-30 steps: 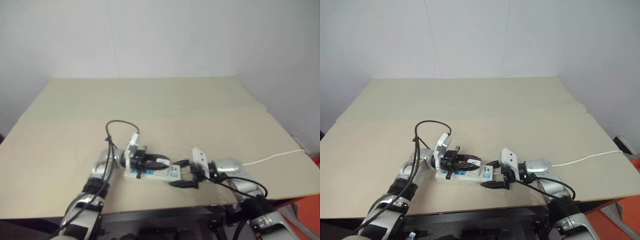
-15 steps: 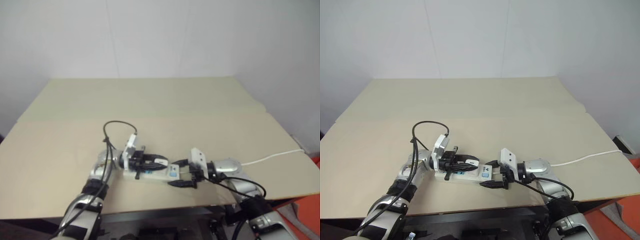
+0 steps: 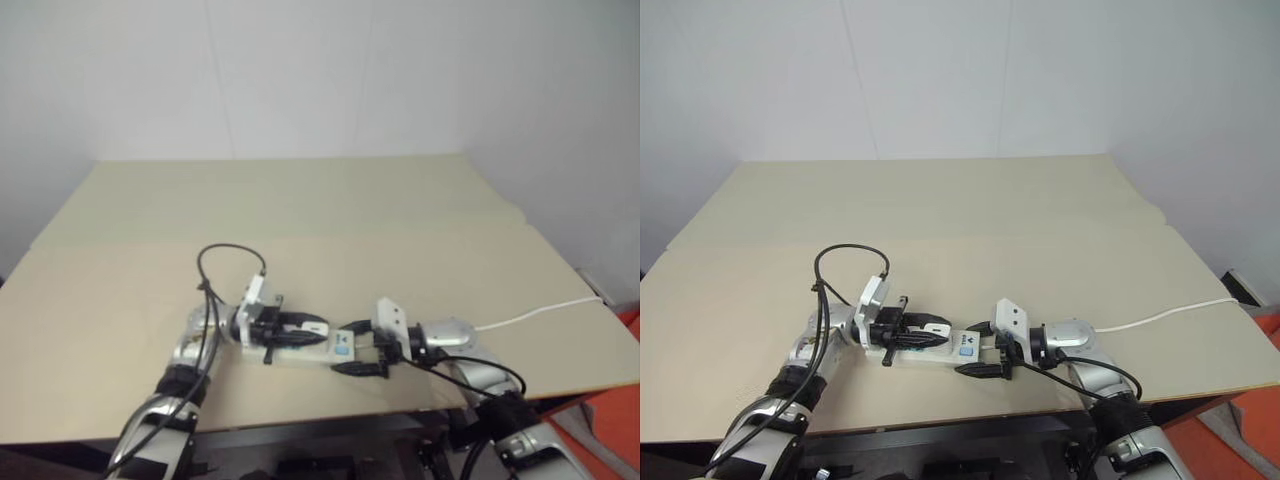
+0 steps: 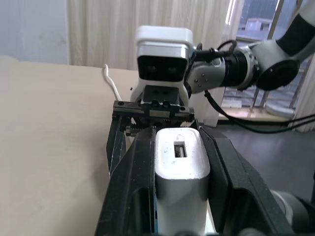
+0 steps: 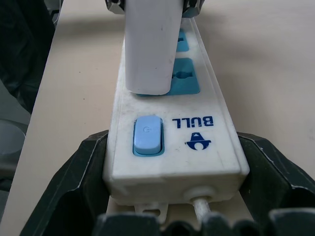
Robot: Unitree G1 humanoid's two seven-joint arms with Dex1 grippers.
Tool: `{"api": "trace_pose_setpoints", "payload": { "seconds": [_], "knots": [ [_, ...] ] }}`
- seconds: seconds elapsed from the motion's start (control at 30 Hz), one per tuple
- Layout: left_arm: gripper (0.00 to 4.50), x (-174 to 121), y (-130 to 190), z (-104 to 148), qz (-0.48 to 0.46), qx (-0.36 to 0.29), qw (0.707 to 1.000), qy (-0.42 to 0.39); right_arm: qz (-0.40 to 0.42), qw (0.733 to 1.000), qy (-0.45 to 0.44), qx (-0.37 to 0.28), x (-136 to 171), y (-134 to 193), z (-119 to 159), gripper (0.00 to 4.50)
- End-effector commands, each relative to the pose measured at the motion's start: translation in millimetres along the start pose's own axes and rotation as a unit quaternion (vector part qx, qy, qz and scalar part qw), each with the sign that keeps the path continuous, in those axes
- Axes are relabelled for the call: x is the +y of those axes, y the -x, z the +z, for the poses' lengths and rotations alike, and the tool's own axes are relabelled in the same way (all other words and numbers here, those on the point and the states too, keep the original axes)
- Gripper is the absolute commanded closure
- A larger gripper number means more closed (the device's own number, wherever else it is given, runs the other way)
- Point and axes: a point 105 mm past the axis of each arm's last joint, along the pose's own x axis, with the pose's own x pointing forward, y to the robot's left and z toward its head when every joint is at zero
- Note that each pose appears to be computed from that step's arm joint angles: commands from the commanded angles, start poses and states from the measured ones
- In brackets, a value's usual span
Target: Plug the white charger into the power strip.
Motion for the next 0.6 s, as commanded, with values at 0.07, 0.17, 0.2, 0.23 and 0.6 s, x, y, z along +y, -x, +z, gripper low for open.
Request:
{"api": "trace_pose_setpoints", "payload": {
  "seconds": [0.07, 0.17, 0.2, 0.23, 0.6],
  "knots": [
    [3.48, -8, 30, -38, 0.034, 0.078, 0.995, 0.061, -0.005, 1.000, -0.013, 0.014, -1, 4, -8, 1.07],
    [3.48, -5, 30, -36, 0.041, 0.074, 0.995, 0.058, -0.007, 1.000, -0.014, 0.014, -1, 4, -8, 1.07],
    [3.48, -6, 30, -37, 0.038, 0.079, 0.995, 0.056, -0.007, 1.000, -0.015, 0.014, -1, 4, -8, 1.07],
    [3.48, -6, 31, -37, 0.037, 0.080, 0.995, 0.056, -0.007, 1.000, -0.015, 0.015, -1, 4, -9, 1.07],
    [2.77, -2, 27, -28, 0.046, 0.035, 0.996, 0.063, -0.010, 1.000, -0.014, 0.017, -1, 3, -10, 1.07]
  ]
}}
